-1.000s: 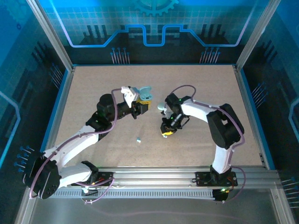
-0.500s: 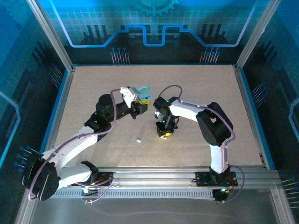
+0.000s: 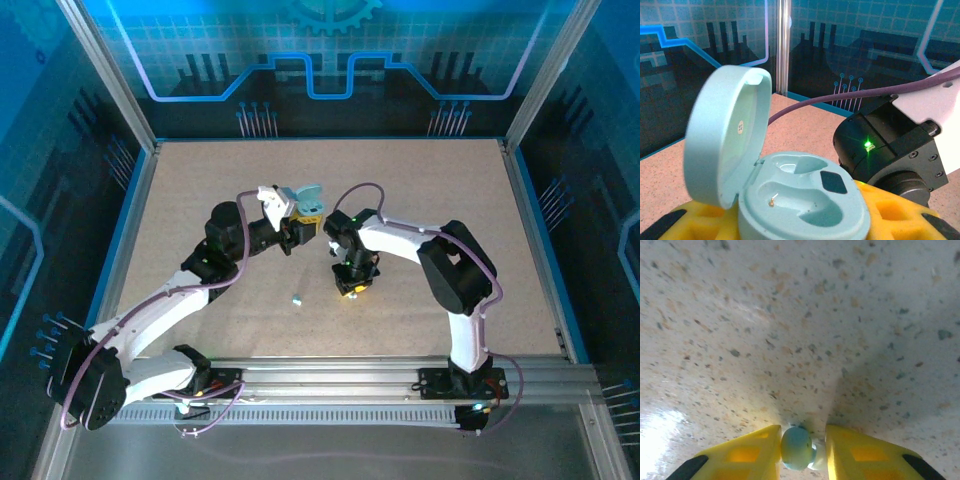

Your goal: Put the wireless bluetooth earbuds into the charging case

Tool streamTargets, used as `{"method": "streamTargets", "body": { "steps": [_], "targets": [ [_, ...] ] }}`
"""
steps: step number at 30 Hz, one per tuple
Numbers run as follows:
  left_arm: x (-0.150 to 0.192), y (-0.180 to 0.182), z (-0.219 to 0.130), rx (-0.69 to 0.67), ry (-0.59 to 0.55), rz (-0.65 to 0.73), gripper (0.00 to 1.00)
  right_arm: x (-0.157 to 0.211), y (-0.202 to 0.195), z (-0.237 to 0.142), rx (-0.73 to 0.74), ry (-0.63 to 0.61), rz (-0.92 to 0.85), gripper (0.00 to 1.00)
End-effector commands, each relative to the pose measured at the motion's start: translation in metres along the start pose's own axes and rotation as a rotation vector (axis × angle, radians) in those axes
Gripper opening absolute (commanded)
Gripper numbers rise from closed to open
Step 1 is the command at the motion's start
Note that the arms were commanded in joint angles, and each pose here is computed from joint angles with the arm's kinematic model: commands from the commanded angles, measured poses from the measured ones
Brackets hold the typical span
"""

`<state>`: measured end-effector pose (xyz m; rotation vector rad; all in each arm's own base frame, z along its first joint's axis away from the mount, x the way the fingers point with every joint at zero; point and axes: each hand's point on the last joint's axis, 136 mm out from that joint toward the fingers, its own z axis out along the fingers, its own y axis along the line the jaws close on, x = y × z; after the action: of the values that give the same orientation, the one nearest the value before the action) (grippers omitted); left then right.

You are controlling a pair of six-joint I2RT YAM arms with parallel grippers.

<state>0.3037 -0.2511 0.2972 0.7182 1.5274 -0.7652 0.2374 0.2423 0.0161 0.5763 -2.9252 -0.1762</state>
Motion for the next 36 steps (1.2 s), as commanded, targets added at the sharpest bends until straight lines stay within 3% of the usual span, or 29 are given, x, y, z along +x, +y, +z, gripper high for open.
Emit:
{"method": "streamTargets", "body": {
  "steps": [1,8,19,29,33,36],
  "targets": [
    [-0.008,-0.001,-0.002,-0.005,-0.022,0.021,0.33,0.011,-0.006,0.002,0.076,0.046,0.014,0.30],
    [-0.008,-0.001,-0.001,-0.001,-0.022,0.019,0.33,0.011,-0.004,0.006,0.076,0.049,0.009,0.26],
    [-0.007,-0.001,0.000,0.000,-0.017,0.016,0.33,0.014,-0.002,0.005,0.102,0.050,0.006,0.29],
    [-0.008,-0.001,0.000,-0.001,-0.018,0.016,0.33,0.016,-0.006,0.004,0.123,0.038,0.002,0.22],
    [-0.009,0.000,-0.001,-0.011,-0.022,0.024,0.33,0.011,-0.005,-0.014,0.083,-0.016,0.009,0.21],
    [-0.009,0.003,-0.003,-0.032,-0.024,0.029,0.33,0.005,0.001,-0.036,-0.029,-0.090,0.020,0.20]
  ]
}}
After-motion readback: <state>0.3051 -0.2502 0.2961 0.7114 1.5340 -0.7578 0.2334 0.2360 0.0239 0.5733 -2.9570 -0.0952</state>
